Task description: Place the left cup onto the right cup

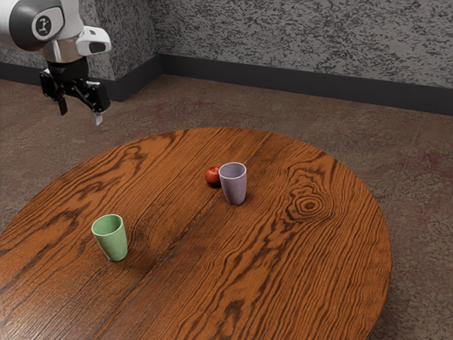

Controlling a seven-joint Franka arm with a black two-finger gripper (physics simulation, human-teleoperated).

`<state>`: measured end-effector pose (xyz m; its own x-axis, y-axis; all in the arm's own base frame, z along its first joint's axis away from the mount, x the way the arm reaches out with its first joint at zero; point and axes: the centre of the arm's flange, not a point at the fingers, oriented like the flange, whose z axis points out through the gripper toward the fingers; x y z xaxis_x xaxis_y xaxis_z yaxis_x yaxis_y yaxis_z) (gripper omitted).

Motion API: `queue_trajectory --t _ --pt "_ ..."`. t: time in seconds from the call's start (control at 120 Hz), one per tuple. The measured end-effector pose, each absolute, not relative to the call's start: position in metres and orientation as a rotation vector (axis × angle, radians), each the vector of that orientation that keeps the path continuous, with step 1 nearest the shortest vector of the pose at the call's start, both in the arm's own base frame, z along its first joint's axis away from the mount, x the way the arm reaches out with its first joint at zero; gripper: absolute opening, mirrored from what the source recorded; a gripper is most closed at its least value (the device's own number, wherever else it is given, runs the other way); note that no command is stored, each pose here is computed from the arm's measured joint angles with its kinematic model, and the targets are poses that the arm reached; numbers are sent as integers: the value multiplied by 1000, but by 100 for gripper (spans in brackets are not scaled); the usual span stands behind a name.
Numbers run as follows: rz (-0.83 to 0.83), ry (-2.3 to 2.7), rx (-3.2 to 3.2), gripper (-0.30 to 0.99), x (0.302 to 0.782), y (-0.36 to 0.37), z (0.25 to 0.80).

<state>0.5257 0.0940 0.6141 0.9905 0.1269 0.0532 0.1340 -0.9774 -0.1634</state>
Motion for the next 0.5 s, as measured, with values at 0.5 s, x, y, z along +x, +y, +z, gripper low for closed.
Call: queue_trajectory --t 0.5 --pt "129 -141 -2988 69 507 76 534"
